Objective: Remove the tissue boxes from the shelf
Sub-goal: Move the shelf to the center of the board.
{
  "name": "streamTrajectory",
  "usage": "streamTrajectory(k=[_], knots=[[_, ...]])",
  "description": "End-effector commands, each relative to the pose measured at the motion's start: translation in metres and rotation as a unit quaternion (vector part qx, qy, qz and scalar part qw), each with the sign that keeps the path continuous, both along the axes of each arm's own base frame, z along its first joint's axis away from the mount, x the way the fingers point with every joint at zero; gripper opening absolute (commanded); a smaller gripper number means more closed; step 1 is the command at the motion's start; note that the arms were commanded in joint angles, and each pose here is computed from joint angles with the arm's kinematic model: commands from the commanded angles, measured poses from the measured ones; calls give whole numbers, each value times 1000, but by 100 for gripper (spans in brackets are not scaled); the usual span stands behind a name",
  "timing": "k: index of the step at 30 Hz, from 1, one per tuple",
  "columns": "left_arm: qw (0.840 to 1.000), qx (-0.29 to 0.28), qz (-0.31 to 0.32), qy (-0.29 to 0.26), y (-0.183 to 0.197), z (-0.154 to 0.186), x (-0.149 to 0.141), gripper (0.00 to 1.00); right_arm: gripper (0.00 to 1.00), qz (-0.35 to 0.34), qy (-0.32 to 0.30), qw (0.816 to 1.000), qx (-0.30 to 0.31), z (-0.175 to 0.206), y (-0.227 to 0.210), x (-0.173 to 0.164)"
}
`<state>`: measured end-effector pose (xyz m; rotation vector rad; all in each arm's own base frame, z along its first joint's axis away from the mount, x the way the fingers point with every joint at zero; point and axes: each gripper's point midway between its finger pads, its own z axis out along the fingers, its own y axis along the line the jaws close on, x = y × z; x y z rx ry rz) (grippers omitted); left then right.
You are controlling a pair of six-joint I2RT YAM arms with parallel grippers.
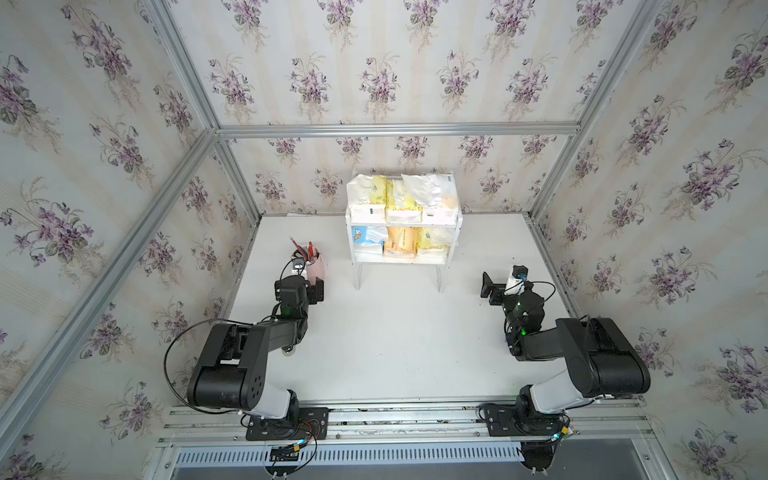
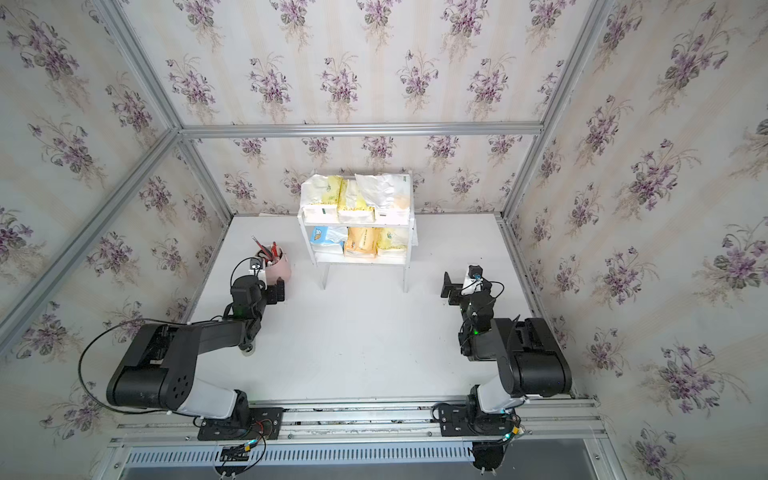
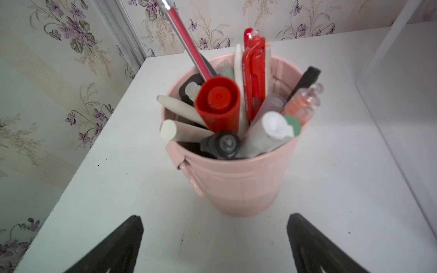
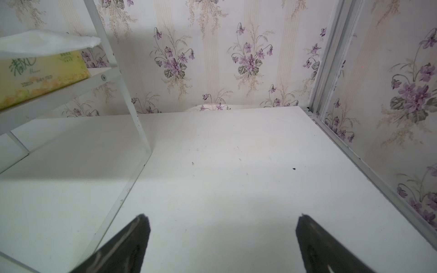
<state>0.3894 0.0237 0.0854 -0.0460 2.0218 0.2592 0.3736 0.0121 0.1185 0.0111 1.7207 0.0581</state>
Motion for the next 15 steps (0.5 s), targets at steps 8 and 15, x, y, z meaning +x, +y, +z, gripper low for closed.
streamTrajectory(k=[8,15], knots=[[1000,-1,-3,-14,-1,7,4,99,100,1,-7,1000,0,4,1,2],[999,-2,8,-31,2,16,-2,99,100,2,-4,1000,2,3,0,2]])
